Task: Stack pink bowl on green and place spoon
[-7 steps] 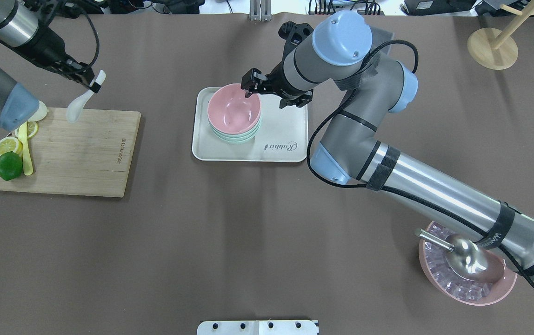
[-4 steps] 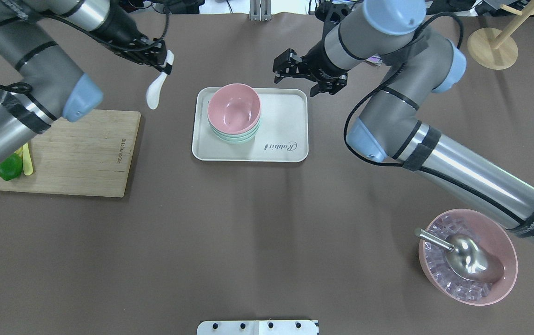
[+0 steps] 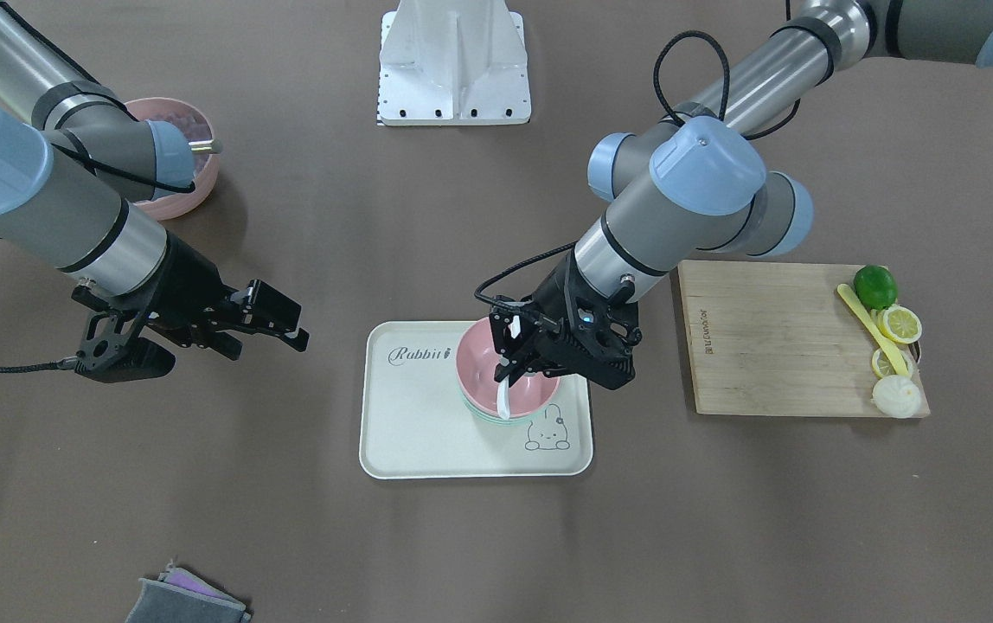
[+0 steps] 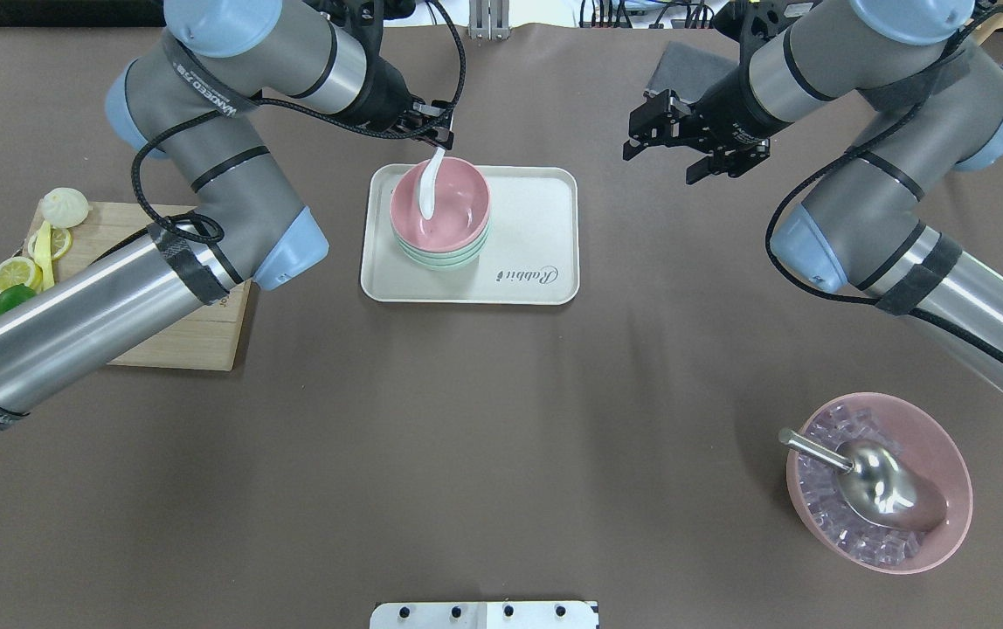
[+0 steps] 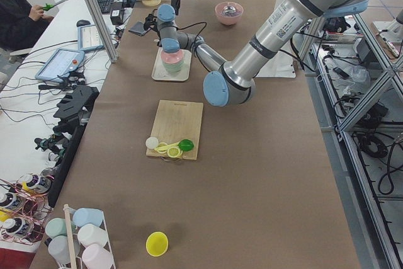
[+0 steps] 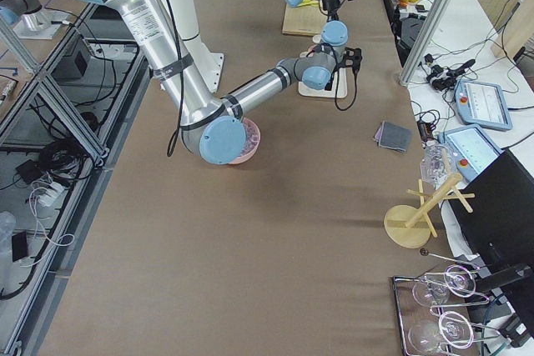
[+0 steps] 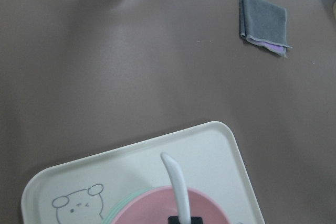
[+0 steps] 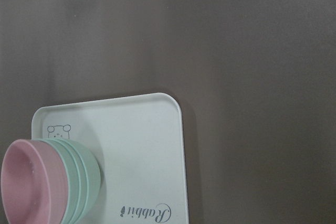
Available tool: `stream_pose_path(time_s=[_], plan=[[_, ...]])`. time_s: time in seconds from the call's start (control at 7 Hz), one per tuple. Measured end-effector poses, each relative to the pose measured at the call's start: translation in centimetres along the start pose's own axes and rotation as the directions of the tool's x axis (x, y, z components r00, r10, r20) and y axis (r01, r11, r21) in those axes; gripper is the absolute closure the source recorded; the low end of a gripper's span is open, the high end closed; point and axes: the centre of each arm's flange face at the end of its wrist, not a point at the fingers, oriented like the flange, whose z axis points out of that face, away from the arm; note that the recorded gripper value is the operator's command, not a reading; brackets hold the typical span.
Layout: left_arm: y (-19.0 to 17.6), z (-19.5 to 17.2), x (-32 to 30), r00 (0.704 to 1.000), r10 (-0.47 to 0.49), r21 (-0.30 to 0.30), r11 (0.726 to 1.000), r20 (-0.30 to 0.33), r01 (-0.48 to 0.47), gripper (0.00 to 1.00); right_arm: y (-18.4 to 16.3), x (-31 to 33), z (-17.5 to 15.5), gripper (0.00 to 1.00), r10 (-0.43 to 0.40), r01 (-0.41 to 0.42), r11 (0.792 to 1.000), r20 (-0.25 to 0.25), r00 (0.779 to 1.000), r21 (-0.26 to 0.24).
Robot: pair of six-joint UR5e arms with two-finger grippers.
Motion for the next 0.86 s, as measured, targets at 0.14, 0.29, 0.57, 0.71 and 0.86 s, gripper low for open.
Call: stream_pose_path(time_s=[0.14,0.29,0.57,0.71,0.86], plan=[[0.1,0.1,0.3,1.000,-0.007,0.005,1.000,-0.001,0.007,0.02,0.0,0.3,0.1,0.00,0.002,-0.002,1.000,-0.003,1.000,0.001],[0.3,0.0,0.3,1.000,-0.019,0.008,1.000,-0.003,0.019,0.02,0.0,0.4,0.1,0.00,0.003,-0.003,1.000,-0.004,1.000,0.001],[2.0,-2.1,-2.6,0.999,-0.035,0.022,0.999,0.009,0.035,0.02,-1.4,1.7,-1.7,0.00,0.024,-0.024,1.000,-0.009,1.000,0.017],[3.6,-4.5,-6.3,0.998,-0.050,0.038,0.998,0.035,0.048,0.02,-2.8,4.5,-3.6,0.00,0.039,-0.038,0.999,-0.021,0.999,0.032],[4.5,-7.7,-10.8,0.995,-0.072,0.059,0.996,0.069,0.068,0.02,-3.9,8.8,-5.4,0.00,0.025,-0.022,0.999,-0.054,0.998,0.046]])
